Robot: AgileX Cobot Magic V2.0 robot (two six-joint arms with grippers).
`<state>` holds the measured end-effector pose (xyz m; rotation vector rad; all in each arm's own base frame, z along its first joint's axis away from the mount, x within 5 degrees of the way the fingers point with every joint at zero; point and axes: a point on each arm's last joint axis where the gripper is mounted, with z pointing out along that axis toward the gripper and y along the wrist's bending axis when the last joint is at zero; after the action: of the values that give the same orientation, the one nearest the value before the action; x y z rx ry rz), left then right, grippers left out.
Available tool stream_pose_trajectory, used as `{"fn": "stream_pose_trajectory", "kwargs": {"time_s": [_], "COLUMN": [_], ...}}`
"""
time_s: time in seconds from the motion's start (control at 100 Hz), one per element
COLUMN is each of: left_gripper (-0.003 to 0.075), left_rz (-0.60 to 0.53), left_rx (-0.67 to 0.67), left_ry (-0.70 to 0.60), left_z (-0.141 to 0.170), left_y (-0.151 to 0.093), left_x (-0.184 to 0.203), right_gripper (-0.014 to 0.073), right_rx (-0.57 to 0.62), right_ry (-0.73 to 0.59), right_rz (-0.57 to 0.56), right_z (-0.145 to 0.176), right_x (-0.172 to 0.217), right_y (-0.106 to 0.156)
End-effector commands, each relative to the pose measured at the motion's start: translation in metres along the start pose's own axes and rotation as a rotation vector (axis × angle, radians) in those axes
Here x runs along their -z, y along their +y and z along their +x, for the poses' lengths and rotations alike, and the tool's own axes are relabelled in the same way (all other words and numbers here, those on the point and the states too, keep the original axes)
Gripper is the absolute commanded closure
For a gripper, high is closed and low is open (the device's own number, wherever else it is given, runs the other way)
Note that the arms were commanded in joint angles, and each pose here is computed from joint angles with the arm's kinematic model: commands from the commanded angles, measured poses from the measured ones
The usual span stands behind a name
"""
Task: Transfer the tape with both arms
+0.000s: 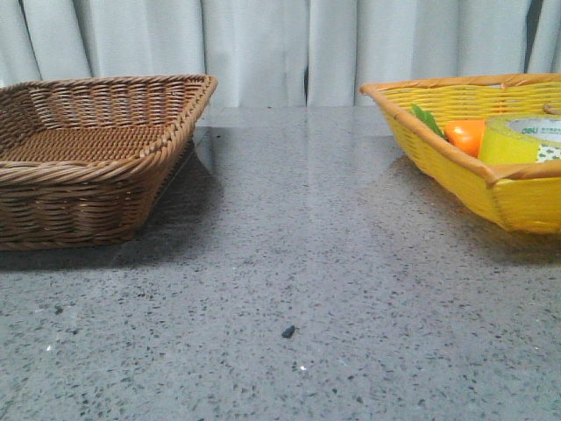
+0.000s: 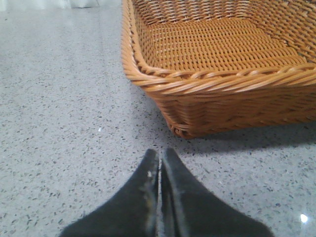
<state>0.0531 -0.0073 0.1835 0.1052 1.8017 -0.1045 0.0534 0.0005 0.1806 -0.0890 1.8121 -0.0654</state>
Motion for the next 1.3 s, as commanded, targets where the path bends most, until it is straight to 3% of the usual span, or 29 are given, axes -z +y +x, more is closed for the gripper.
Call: {"fn": "stream_pose_trajectory", "kwargs": {"time_s": [0.0,1.29], "left_gripper": [0.0741,0.0741], "left_rz": [0.001,0.001], "left_rx": [0.010,0.010], "left_ry": [-0.077,-0.119], "left_z": [-0.0031,-0.0068], "left_y": [-0.0001,0.0000], "left_x": [0.0012,0.0015], "right_gripper": [0.0662,0.0662], "right_rx": [0.000,0.000], "right_ry": [-0.013,-0.011], "right_rz": [0.009,0.008], "right_z": [0.0046,0.0048], "right_x": [-0.0008,-0.0008], "right_y": [0.0000,0.0000]}}
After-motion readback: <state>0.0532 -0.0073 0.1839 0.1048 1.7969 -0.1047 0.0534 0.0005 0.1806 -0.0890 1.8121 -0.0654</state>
